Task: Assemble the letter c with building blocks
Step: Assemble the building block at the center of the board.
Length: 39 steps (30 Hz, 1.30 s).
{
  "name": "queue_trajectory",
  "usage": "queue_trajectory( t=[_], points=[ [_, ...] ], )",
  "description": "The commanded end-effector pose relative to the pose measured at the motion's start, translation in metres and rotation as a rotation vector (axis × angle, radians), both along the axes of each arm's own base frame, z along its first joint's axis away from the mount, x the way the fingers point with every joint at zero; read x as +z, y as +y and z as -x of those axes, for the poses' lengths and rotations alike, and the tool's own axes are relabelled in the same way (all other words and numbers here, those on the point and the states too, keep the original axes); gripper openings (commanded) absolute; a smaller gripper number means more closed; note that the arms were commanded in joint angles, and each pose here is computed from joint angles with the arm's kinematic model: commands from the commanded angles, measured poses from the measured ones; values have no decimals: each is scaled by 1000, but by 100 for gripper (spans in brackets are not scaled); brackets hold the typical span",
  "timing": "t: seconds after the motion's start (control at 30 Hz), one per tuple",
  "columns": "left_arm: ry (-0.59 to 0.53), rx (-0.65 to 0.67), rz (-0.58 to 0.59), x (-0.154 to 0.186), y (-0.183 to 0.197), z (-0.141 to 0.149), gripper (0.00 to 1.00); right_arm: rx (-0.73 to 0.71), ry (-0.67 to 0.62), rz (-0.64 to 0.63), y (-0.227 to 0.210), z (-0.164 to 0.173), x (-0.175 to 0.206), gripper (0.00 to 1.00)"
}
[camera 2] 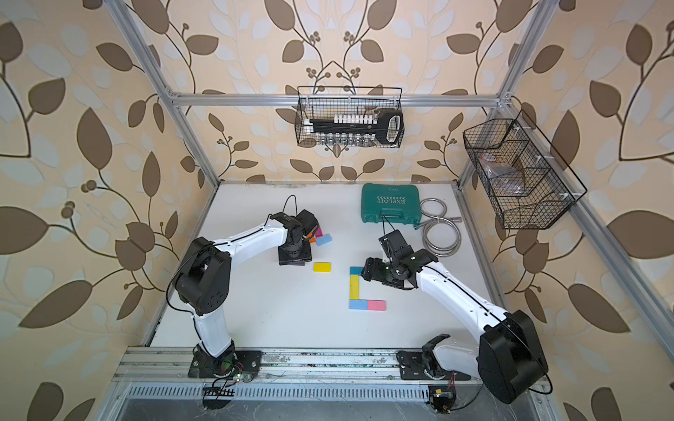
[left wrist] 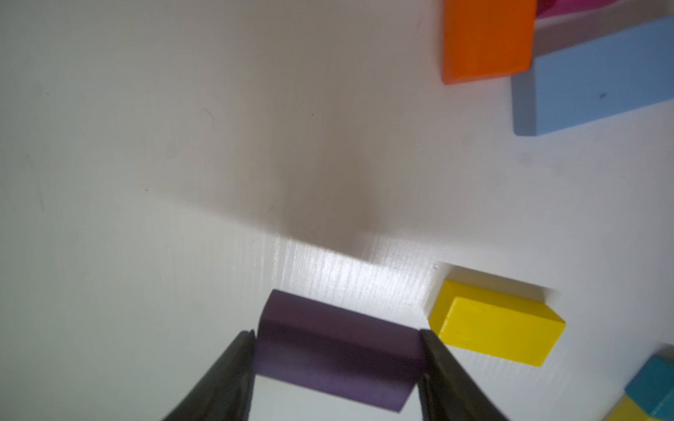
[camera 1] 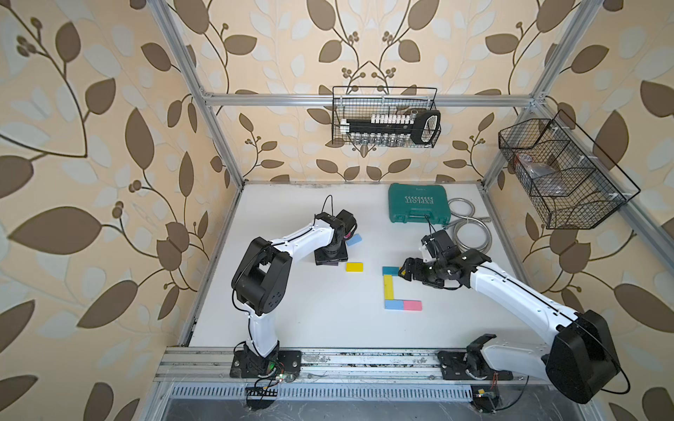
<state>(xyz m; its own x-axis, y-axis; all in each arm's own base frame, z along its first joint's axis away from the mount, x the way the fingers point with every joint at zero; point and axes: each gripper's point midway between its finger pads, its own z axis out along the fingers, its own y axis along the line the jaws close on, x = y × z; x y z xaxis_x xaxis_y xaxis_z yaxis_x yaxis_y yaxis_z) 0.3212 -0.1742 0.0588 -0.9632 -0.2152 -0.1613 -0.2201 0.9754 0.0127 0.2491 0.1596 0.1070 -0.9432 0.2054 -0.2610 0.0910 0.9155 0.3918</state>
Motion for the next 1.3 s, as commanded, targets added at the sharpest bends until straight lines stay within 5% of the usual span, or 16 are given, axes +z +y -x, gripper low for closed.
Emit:
queue_trajectory(
  t=[0.0, 0.83, 1.27],
  points=[
    [-54, -35, 59, 11, -5, -5, 54, 25, -18, -16, 16, -5, 12, 85],
    [26, -18, 69, -27, -5, 4, 69, 39, -11, 27, 34, -6, 9, 85],
    [25, -9, 94, -16, -9, 3, 83, 37, -13, 32, 33, -5, 12, 85]
  ],
)
